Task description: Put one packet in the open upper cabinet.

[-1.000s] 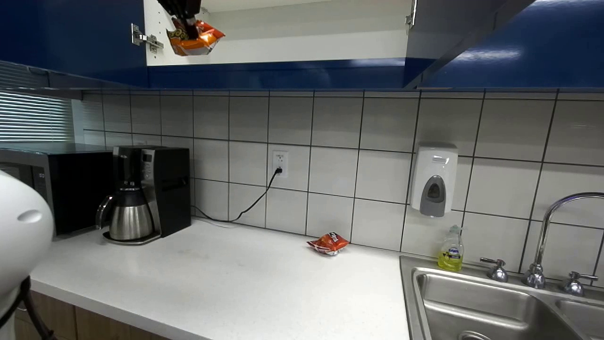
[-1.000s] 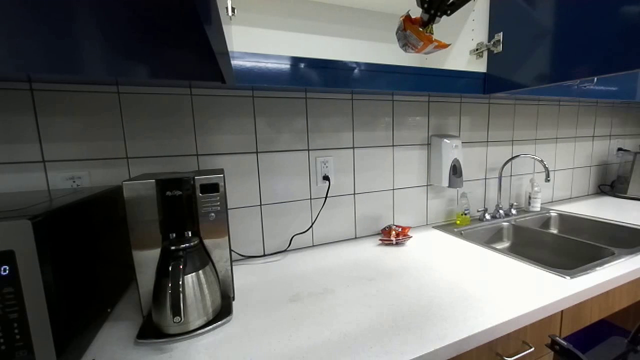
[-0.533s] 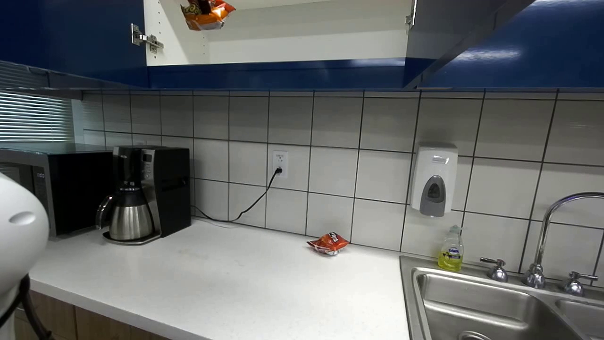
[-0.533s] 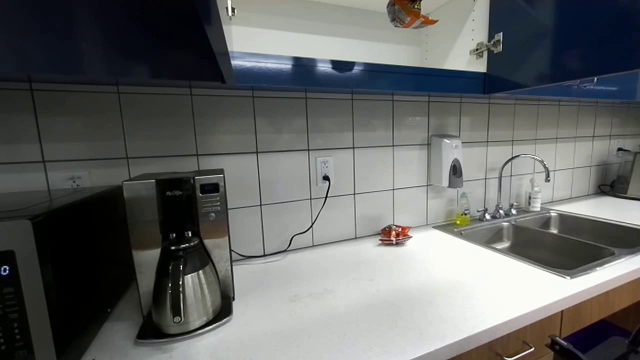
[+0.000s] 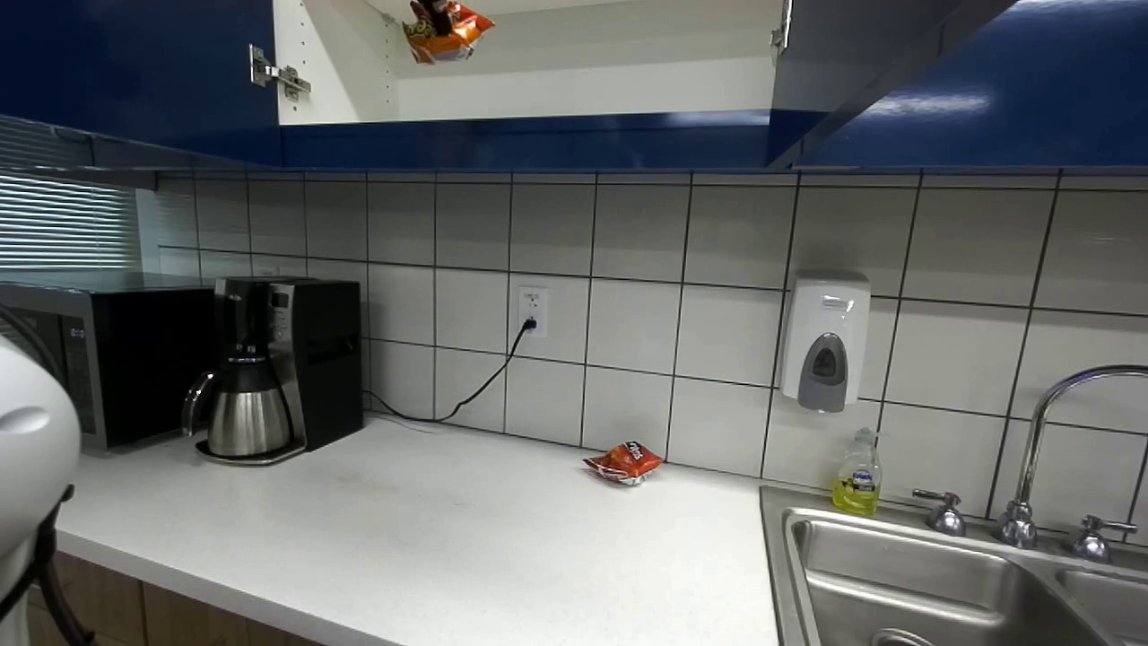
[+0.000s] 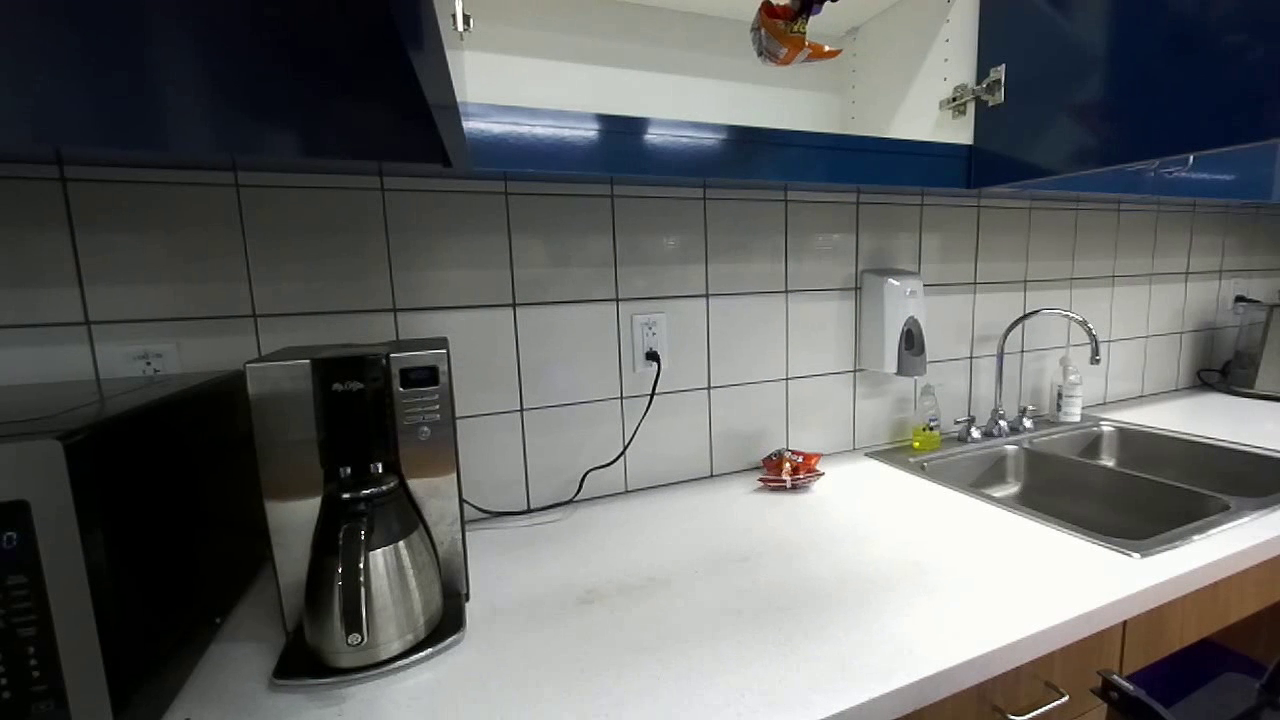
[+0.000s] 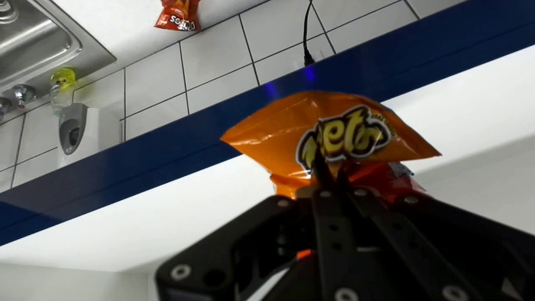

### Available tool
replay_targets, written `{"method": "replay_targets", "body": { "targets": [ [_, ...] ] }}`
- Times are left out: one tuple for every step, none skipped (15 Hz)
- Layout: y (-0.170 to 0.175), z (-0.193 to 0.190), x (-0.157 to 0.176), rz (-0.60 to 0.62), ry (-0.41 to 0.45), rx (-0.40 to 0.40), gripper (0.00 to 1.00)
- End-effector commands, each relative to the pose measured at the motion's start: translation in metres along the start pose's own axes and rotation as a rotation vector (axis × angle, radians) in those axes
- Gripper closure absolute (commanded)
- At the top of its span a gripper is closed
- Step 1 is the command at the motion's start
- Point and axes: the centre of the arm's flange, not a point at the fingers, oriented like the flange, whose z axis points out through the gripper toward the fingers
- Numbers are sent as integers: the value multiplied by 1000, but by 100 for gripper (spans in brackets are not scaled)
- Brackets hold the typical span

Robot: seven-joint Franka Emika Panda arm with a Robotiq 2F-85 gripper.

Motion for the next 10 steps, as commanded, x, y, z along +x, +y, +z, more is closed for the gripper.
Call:
{"method": "replay_targets", "body": {
  "targets": [
    [-14, 17, 41, 51, 16, -42, 100],
    [-15, 24, 47, 59, 17, -51, 100],
    [-16, 31, 52, 78, 21, -60, 100],
    [-17, 39, 58, 86, 17, -66, 100],
    [-18, 45, 62, 92, 14, -70, 100],
    [-20, 52, 66, 99, 12, -72, 100],
    [-21, 59, 70, 101, 7, -71, 100],
    [-22, 65, 73, 100, 0, -71, 100],
    [-24, 72, 76, 99, -3, -72, 100],
    [-26, 77, 79, 100, -4, -74, 100]
  ]
}}
